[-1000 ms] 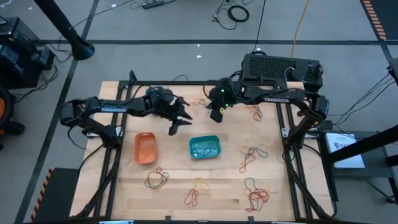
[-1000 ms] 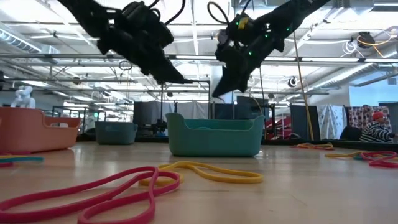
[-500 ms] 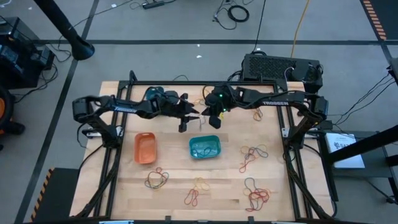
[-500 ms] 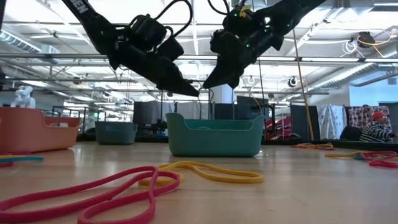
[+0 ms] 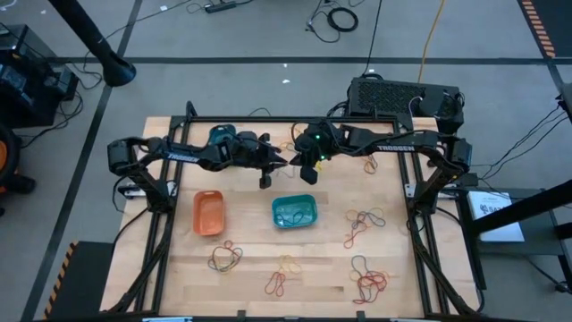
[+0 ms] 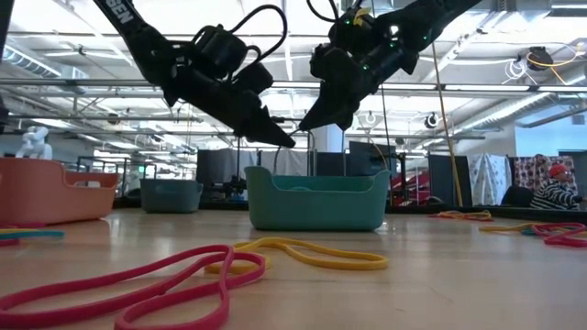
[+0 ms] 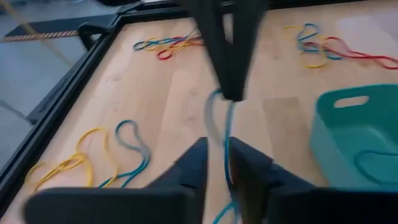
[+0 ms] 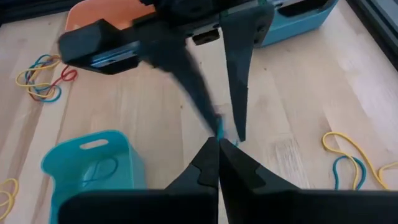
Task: Sort rubber bands into baskets
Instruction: Put the blue rubber band into the green bin
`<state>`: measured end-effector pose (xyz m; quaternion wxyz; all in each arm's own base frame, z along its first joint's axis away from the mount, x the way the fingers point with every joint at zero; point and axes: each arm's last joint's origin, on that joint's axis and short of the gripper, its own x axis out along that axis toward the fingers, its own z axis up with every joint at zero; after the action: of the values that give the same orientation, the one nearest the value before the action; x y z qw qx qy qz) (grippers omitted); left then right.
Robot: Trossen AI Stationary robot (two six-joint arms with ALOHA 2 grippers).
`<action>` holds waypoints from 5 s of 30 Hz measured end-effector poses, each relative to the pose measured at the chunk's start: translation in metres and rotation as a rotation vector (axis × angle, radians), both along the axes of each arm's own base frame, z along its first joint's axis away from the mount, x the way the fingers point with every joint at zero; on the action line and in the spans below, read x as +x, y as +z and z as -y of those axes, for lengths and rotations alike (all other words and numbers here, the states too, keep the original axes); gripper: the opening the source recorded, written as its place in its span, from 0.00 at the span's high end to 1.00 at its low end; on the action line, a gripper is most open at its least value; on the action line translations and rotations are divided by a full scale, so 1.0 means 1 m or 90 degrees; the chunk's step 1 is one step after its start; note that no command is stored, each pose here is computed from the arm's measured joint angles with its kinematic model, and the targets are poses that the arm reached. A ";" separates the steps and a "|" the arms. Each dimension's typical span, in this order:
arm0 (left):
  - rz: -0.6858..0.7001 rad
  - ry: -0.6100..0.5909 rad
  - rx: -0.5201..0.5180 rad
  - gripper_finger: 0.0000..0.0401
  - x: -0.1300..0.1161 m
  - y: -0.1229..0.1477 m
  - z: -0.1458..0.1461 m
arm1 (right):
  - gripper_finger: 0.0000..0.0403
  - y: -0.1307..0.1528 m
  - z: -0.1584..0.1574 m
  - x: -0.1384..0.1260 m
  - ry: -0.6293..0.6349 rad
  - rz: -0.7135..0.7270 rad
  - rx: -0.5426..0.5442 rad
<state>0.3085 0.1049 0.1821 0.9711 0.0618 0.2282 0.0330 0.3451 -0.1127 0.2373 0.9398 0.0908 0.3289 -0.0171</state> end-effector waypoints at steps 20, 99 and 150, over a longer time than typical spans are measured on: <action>0.018 -0.040 -0.103 0.98 0.005 0.022 0.015 | 0.63 -0.016 -0.002 -0.016 -0.090 -0.163 -0.006; -0.505 -0.103 -0.311 0.65 0.024 0.044 0.185 | 0.60 -0.011 -0.128 -0.175 0.004 0.348 0.059; -0.609 -0.006 -0.133 0.65 -0.038 -0.043 0.254 | 0.60 -0.012 -0.150 -0.150 0.110 0.428 0.044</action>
<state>0.2704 -0.1487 0.1391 0.7585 -0.0265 0.6506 -0.0266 0.1951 0.0373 0.2249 0.9900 0.0948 0.0076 0.1044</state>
